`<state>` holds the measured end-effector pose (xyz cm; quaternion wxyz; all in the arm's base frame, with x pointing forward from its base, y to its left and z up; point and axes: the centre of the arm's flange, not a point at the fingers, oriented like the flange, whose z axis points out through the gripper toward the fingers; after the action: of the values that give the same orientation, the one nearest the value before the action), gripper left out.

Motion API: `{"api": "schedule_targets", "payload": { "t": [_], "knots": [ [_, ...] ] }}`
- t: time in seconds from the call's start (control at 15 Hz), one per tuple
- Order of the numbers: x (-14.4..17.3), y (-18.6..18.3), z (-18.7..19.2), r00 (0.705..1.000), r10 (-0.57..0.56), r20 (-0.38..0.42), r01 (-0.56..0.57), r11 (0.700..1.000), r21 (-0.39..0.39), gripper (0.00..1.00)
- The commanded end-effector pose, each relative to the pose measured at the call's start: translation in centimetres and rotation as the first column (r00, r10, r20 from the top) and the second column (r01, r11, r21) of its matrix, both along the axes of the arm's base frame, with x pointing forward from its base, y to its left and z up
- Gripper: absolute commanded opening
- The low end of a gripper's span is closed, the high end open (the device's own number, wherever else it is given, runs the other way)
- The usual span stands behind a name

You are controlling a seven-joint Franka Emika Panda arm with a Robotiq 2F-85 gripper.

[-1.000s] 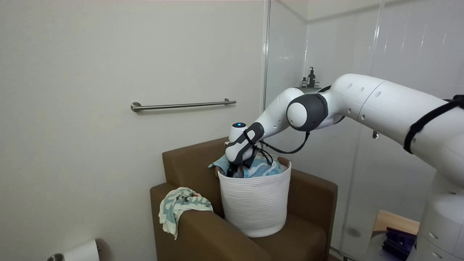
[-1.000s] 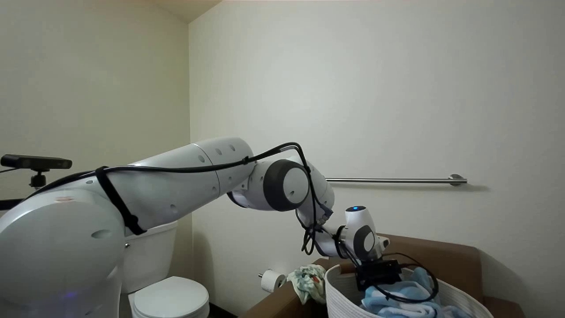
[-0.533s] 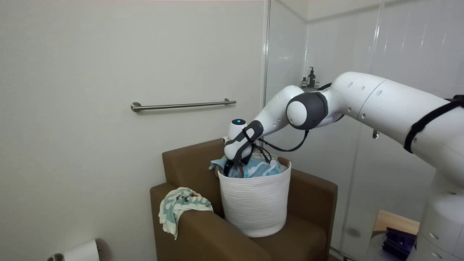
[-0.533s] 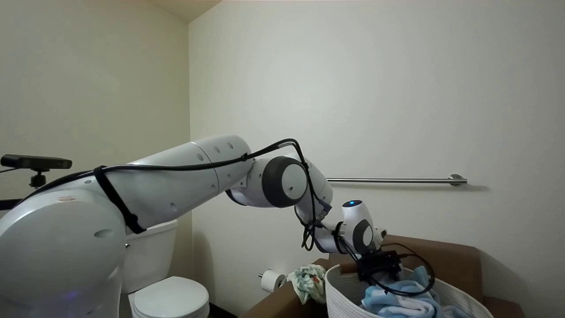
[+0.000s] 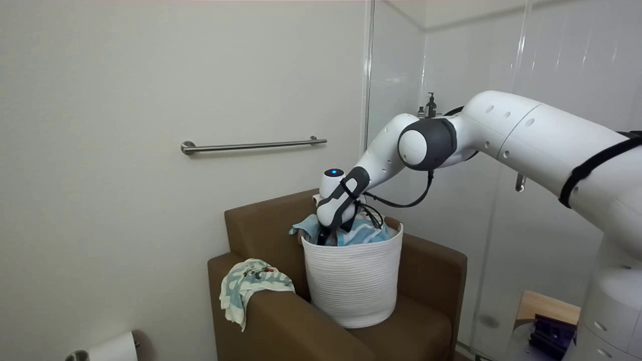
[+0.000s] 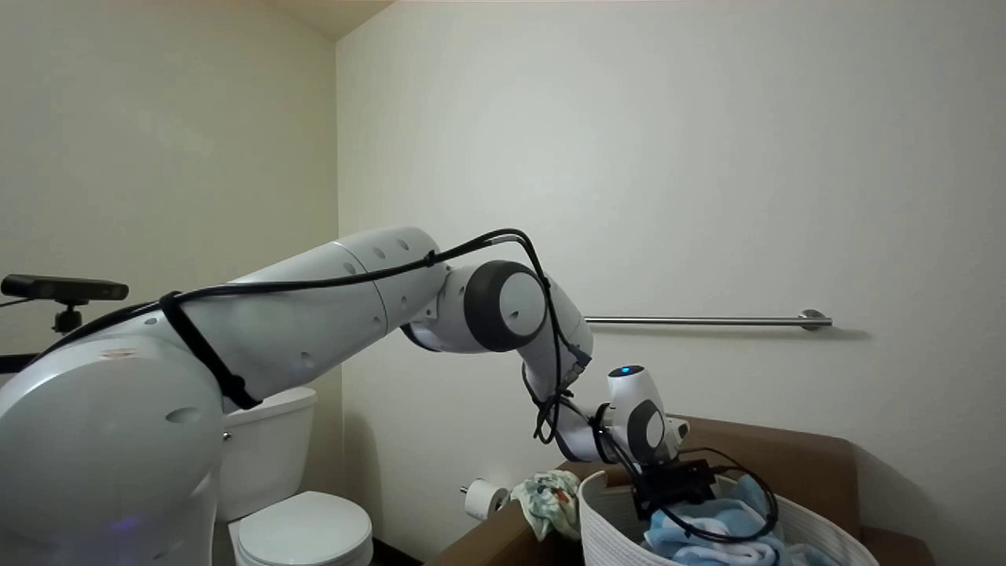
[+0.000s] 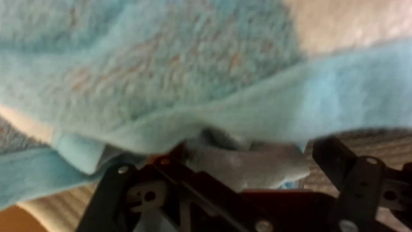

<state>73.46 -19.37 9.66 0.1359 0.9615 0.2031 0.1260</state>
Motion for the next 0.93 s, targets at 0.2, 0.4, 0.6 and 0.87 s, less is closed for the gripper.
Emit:
{"api": "schedule_targets", "payload": {
  "t": [0.2,0.4,0.6,0.87],
  "knots": [
    [-8.6,-1.3,0.5,0.982,0.027,-0.188,-0.023,0.999,0.026,1.0],
    [-10.3,-0.3,2.0,0.977,0.039,-0.208,-0.031,0.999,0.04,1.0],
    [-11.6,1.5,3.9,0.978,0.032,-0.206,-0.021,0.998,0.052,1.0],
    [-12.7,3.6,6.1,0.984,0.014,-0.178,-0.006,0.999,0.044,1.0]
  ]
}}
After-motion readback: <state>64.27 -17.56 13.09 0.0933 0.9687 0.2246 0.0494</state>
